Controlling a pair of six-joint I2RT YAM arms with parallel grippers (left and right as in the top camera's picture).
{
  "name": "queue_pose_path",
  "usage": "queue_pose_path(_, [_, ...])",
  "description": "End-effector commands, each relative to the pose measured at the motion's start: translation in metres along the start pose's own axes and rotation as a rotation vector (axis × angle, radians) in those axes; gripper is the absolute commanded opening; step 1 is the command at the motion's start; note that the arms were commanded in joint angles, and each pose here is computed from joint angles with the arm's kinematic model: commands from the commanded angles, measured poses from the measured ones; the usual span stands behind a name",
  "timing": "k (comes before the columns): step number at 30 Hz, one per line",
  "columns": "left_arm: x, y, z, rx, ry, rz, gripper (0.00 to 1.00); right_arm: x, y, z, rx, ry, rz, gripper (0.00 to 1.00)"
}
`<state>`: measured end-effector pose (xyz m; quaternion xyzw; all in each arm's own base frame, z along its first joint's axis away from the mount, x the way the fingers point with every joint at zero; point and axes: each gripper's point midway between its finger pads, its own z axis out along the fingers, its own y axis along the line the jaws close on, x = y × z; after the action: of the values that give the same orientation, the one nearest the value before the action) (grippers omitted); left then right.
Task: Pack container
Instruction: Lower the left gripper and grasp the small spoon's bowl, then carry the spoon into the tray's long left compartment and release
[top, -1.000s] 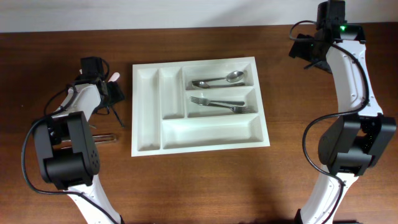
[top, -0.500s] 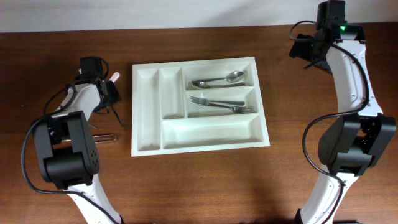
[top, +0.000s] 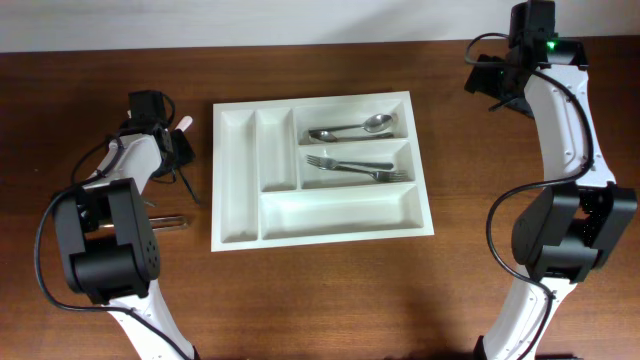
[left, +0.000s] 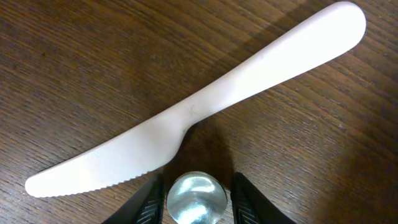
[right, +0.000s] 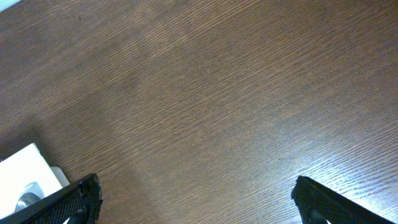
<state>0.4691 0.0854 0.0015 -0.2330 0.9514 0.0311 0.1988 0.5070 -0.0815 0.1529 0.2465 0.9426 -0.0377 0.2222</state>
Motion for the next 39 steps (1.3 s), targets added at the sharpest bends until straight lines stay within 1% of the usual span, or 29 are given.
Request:
queue_pose_path(1, [0.022,-0.005,0.018,0.034,0.080,-0.009,0.36,0.002,0.000,0.005,0.011,0.006,0.008,0.99])
queue_pose_path(2, [0.022,-0.005,0.018,0.034,0.080,-0.009,0.35,0.002,0.000,0.005,0.011,0.006,0.008,0.99])
queue_pose_path(5, [0.022,-0.005,0.018,0.034,0.080,-0.009,0.26,0.002,0.000,0.005,0.011,0.006,0.008,0.99])
queue_pose_path(8, [0.022,-0.005,0.018,0.034,0.080,-0.009,0.21,0.002,0.000,0.005,0.011,0.006,0.008,0.99])
queue_pose_path(10, [0.022,-0.005,0.018,0.034,0.080,-0.009,0.15,0.002,0.000,0.005,0.011,0.006,0.008,0.99])
queue_pose_path(11, [0.022,-0.005,0.018,0.034,0.080,-0.009,0.15,0.002,0.000,0.005,0.011,0.006,0.008,0.99])
queue_pose_path(17, [0.020,-0.006,0.017,0.036,0.074,-0.009,0.13,0.002,0.000,0.005,0.011,0.006,0.008,0.99])
queue_pose_path(20, [0.012,-0.008,0.014,0.040,0.059,-0.010,0.13,0.002,0.000,0.005,0.011,0.006,0.008,0.99])
queue_pose_path(21, [0.008,-0.009,0.012,0.042,0.052,-0.011,0.10,0.002,0.000,0.005,0.011,0.006,0.008,0.99])
queue_pose_path(26, [-0.022,-0.014,-0.008,0.044,0.013,0.009,0.07,0.002,0.000,0.005,0.011,0.006,0.008,0.99])
queue_pose_path(27, [-0.029,-0.016,-0.013,0.045,0.006,0.019,0.08,0.002,0.000,0.005,0.011,0.006,0.008,0.99])
queue_pose_path(35, [-0.073,-0.022,-0.059,0.039,-0.048,0.060,0.07,0.002,0.000,0.005,0.011,0.006,0.008,0.99])
queue_pose_path(39, [-0.080,-0.032,-0.080,0.085,-0.034,0.086,0.07,0.002,0.000,0.005,0.011,0.006,0.008,0.99])
